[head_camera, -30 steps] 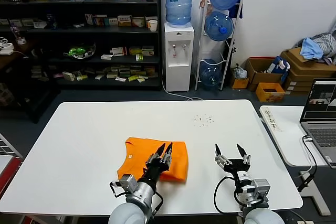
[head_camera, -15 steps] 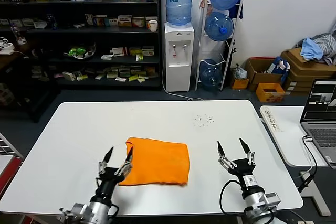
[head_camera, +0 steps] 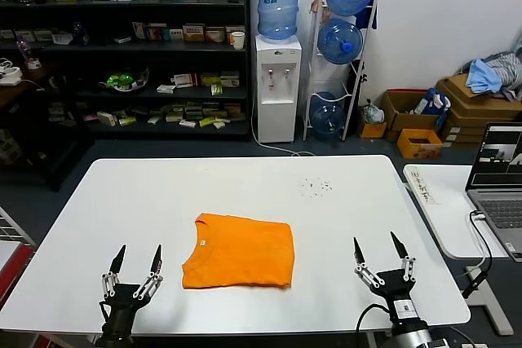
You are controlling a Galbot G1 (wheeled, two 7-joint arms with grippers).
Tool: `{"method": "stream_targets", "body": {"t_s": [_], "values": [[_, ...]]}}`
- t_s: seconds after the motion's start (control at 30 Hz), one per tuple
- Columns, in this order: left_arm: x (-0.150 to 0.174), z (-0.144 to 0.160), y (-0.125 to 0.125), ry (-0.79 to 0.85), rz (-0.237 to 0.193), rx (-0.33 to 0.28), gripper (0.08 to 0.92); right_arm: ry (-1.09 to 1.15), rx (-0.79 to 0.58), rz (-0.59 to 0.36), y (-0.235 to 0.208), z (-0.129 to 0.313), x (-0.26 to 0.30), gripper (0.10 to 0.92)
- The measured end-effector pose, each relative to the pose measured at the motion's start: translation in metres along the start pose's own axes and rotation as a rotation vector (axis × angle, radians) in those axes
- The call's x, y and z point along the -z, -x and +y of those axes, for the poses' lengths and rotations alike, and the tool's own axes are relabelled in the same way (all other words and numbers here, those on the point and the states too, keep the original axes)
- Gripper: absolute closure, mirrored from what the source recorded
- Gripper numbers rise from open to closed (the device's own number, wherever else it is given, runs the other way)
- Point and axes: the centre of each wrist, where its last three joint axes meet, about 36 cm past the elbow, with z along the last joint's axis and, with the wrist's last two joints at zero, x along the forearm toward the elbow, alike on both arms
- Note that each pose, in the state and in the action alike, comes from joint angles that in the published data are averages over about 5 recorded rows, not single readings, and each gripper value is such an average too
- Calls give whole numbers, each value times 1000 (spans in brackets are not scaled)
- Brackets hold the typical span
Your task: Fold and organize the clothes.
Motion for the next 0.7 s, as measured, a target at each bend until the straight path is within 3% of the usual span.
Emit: {"method": "stream_targets", "body": {"t_s": [0.7], "values": [[-9, 15, -12, 45, -52, -31, 177, -34, -57, -12, -11, -14, -6, 200]]}}
